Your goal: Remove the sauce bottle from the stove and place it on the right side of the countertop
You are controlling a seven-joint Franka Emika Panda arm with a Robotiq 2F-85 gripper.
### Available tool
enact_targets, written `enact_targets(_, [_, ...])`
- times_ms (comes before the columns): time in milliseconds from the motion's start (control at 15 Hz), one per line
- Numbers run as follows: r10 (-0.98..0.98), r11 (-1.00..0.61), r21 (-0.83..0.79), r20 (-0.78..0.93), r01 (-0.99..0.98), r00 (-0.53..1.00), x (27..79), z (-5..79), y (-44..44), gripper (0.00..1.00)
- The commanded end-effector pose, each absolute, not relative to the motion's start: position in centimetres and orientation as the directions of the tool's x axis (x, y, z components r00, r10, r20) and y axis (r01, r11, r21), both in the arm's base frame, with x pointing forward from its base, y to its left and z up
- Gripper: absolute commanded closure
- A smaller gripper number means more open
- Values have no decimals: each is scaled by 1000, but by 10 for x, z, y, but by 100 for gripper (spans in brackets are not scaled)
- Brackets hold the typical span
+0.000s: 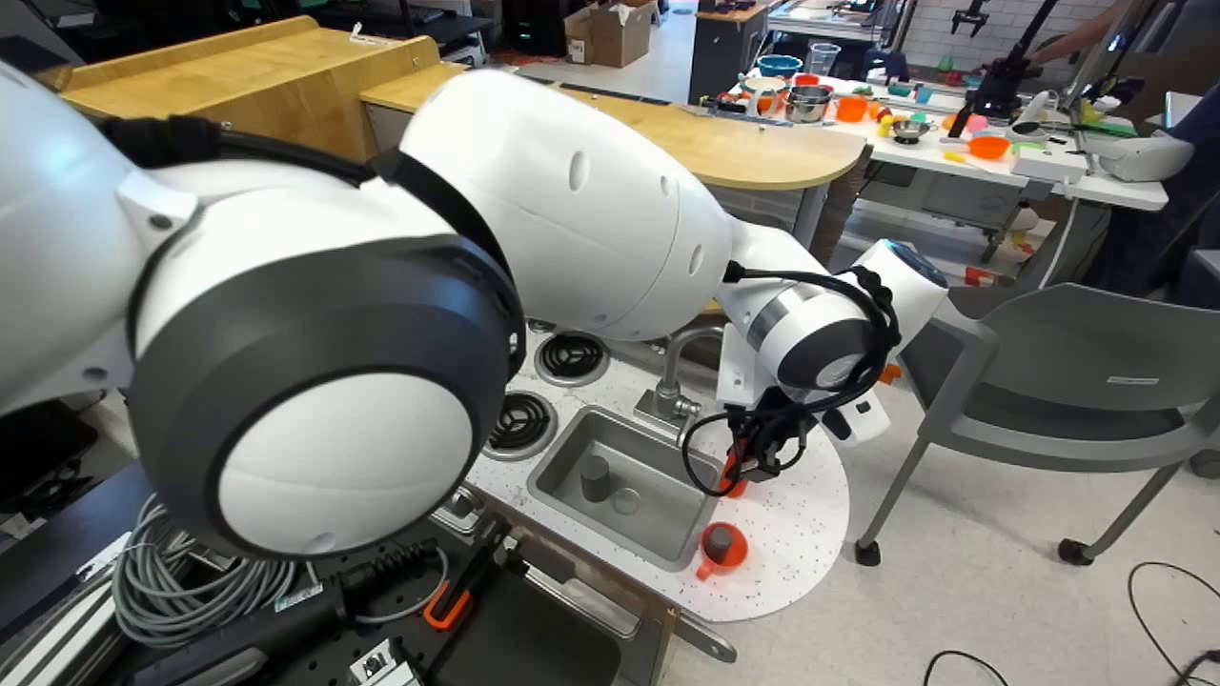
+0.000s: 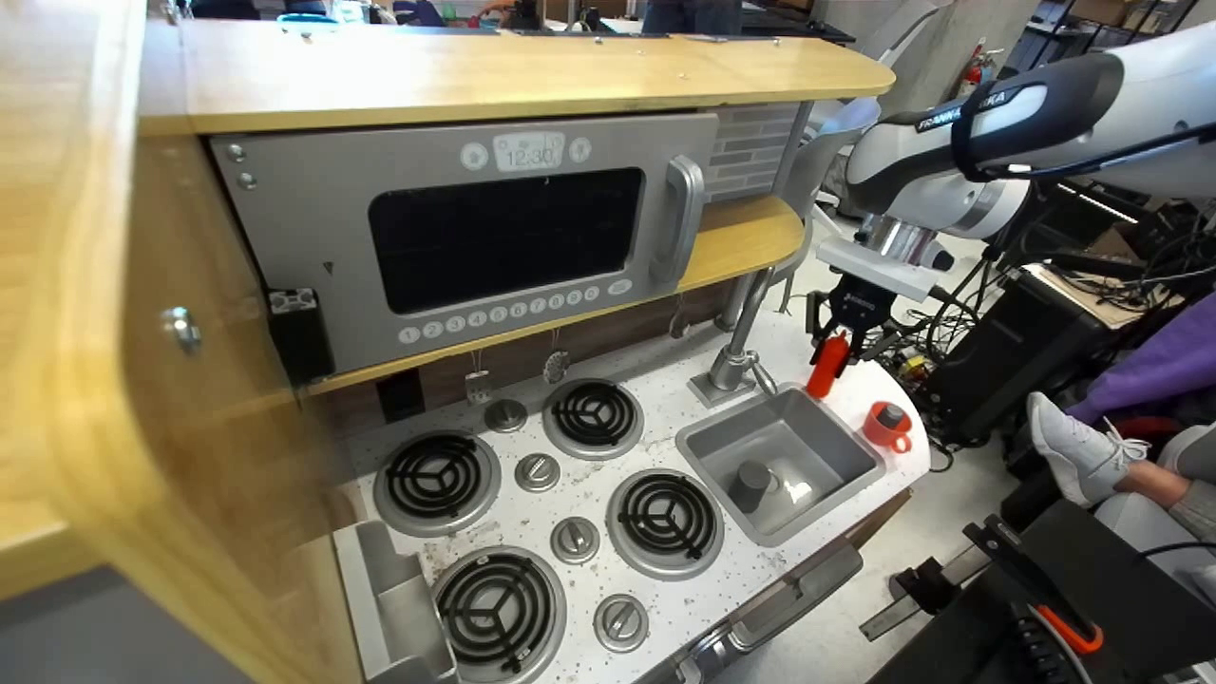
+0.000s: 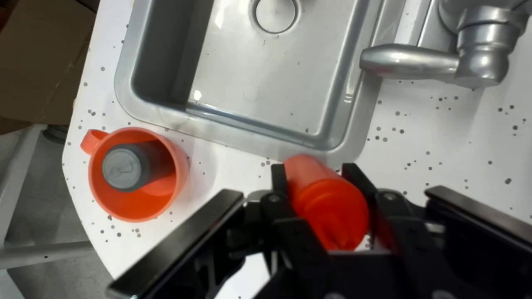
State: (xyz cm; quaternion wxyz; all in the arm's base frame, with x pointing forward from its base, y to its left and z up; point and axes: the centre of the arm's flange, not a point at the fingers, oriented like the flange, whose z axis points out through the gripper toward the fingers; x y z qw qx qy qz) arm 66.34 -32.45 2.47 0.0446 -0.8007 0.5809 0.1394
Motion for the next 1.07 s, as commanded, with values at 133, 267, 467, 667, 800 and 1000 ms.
enact_targets(133, [-927,-286,109,-284,-952,246,701,10,-345,88])
enact_targets(267, [-933,-276,91,-265,-957,244,701,17,-346,88])
enact_targets(467, [-941,-266,81,-236,-961,241,702,23,-345,88])
enact_targets(667, [-938,-282,88,-234,-955,255,705,24,-343,31])
enact_targets(800, [-938,-285,91,-229,-954,259,705,23,-342,17])
enact_targets(1000, [-936,-297,79,-224,-952,273,703,26,-339,0])
